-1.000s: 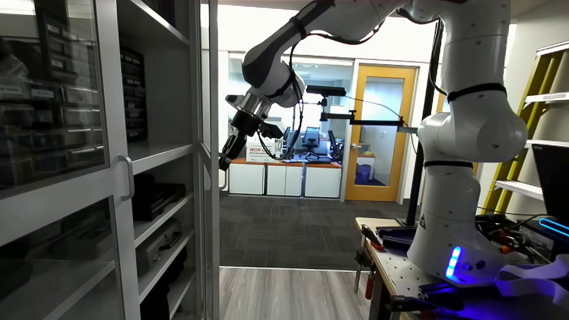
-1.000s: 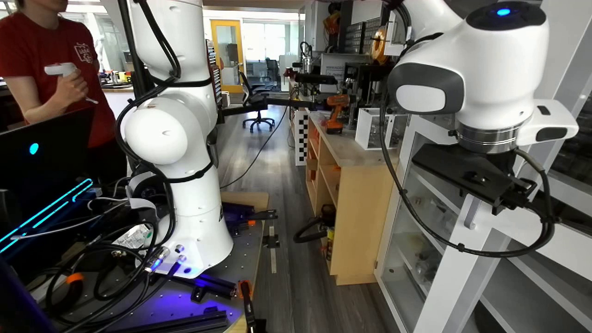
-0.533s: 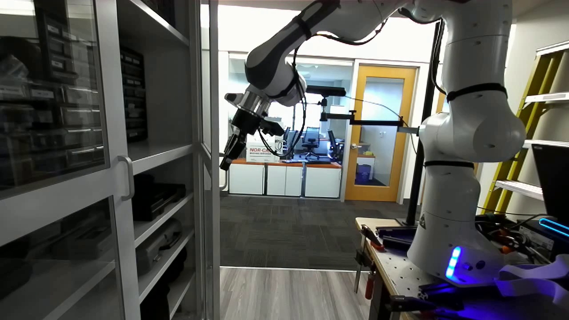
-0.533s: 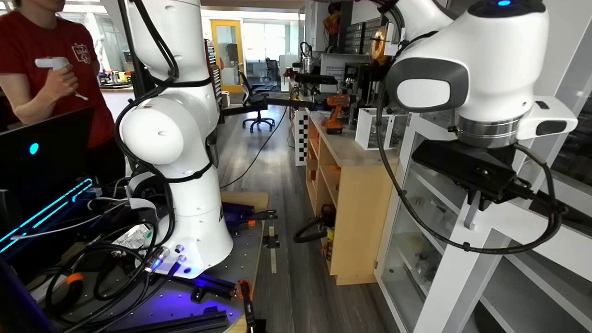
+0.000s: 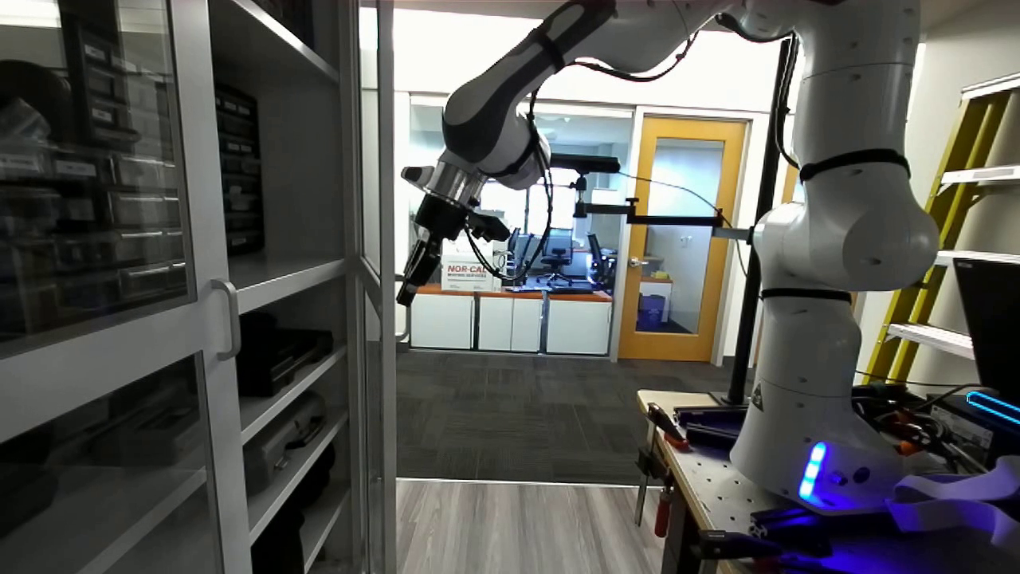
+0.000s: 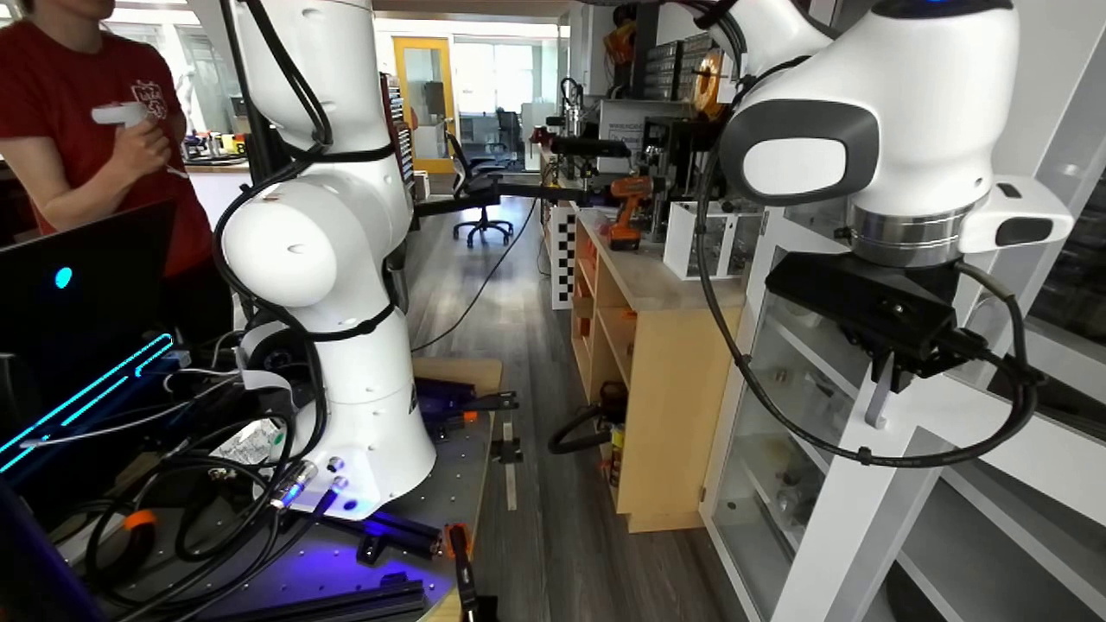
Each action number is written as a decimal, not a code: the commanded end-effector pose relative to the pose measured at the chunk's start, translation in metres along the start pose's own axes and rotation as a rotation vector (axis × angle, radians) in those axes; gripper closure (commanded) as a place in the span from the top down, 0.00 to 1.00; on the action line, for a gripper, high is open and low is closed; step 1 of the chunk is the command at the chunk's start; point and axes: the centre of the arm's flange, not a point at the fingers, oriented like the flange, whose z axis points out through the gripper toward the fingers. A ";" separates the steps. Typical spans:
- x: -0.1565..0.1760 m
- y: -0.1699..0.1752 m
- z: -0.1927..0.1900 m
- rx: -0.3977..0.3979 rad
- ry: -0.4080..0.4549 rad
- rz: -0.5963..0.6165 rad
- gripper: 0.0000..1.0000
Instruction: Close the cabinet door
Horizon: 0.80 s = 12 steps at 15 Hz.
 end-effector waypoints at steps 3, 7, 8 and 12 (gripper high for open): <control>0.014 -0.013 -0.012 0.008 0.047 0.007 0.05; 0.025 -0.006 -0.009 0.016 0.070 0.013 0.05; 0.028 -0.004 -0.008 0.018 0.074 0.011 0.05; 0.037 0.002 -0.002 0.033 0.093 0.013 0.05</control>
